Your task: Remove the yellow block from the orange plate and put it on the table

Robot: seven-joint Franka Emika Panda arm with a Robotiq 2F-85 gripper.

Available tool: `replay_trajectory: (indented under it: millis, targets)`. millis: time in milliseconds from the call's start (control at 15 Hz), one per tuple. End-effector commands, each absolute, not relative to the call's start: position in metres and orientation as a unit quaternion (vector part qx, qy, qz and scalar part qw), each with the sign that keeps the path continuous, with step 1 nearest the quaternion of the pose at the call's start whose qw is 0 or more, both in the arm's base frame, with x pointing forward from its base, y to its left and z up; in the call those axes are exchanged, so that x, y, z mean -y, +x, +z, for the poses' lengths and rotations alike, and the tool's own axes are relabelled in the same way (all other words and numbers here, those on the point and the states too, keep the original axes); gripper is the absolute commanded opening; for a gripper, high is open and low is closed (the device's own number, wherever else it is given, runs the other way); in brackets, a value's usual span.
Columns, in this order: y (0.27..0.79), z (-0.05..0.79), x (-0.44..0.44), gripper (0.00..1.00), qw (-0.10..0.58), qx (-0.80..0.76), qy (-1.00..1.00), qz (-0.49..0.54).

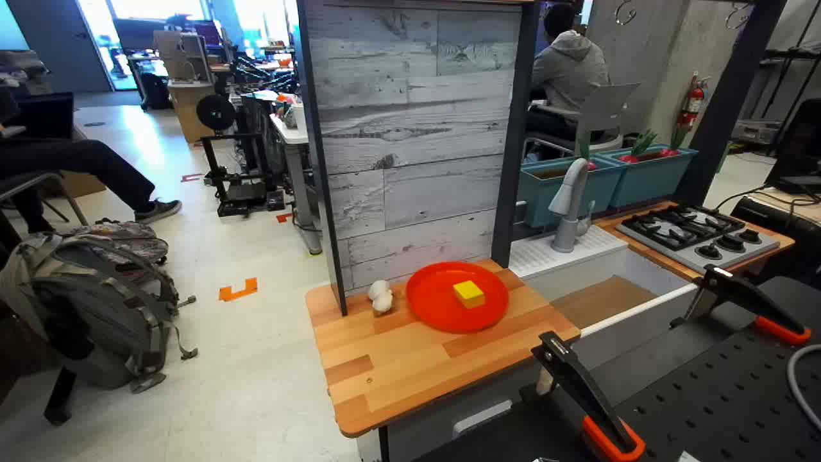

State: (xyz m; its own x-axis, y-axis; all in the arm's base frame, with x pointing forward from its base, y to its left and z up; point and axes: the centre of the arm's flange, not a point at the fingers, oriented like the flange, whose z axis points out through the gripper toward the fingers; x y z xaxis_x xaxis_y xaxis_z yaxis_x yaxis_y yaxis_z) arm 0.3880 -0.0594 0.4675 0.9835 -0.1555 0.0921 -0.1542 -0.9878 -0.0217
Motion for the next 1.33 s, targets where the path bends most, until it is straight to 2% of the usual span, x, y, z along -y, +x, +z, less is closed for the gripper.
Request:
replay_trajectory:
  millis: [0,1067,1267]
  targets:
    - [0.388,0.467,0.059,1.0,0.007,-0.078,-0.996,-0.047]
    - [0.388,0.467,0.059,1.0,0.007,-0.078,-0.996,-0.047]
    - [0.404,0.441,0.062,1.0,0.014,-0.066,-0.997,-0.044]
